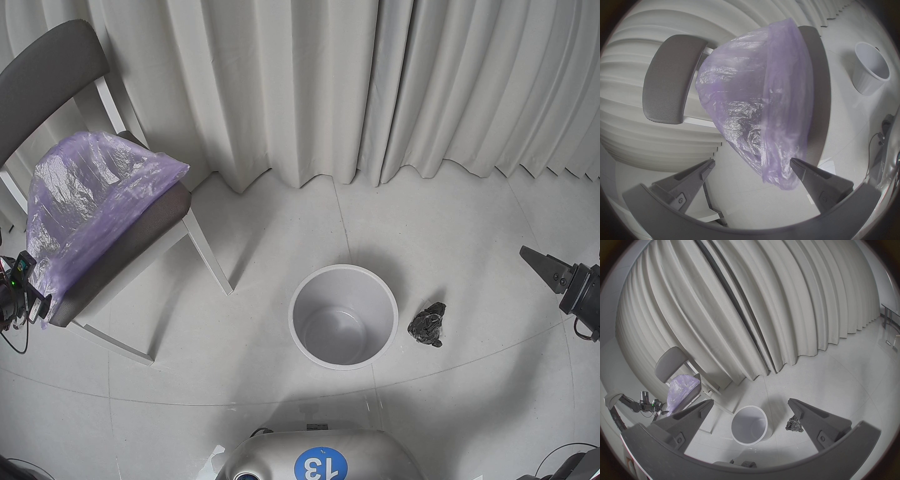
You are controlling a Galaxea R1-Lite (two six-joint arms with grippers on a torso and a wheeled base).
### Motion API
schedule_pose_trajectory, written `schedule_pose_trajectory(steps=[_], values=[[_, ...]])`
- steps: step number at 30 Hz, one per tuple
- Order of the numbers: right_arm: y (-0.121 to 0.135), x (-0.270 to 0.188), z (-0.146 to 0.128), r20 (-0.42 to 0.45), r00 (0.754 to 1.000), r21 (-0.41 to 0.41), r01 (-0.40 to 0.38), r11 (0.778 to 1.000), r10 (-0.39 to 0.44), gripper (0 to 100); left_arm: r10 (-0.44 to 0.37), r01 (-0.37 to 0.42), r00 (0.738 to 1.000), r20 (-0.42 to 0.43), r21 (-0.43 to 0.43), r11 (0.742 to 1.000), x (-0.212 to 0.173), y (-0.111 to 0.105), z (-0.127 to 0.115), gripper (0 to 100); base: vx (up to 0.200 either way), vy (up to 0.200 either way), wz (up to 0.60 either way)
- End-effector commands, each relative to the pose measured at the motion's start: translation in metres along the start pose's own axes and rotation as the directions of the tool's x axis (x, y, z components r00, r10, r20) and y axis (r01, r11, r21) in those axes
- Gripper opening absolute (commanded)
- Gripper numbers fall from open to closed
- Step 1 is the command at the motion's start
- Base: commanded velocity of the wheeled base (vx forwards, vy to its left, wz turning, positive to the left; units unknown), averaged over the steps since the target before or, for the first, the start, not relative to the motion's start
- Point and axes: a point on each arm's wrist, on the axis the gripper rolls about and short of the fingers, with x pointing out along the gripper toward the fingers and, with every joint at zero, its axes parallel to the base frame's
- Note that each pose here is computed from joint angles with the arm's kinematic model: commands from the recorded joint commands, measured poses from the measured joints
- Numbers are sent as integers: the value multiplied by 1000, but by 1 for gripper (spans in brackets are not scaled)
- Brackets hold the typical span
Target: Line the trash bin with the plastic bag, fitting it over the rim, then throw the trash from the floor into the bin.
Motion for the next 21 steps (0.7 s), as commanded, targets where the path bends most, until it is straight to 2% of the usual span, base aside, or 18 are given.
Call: schedule_pose_trajectory(steps=[1,6,9,15,21], values=[[0,-3,1,12,1000,11,-2,1000,2,100,-24,24,999,-30,-10,1000,27,-1,-7,100,0,0,0],[0,-3,1,12,1000,11,4,1000,-4,100,-61,61,998,-15,-13,998,32,-5,-11,100,0,0,0],[-1,-3,2,20,1000,11,21,1000,-21,100,-101,101,995,25,-8,995,23,-12,-14,100,0,0,0],[-1,-1,1,15,1000,12,24,1000,-24,100,-120,120,992,31,-8,993,16,-16,-19,100,0,0,0],[-1,-2,1,13,1000,12,25,1000,-25,100,-141,142,987,76,-13,990,4,-18,-23,100,0,0,0]])
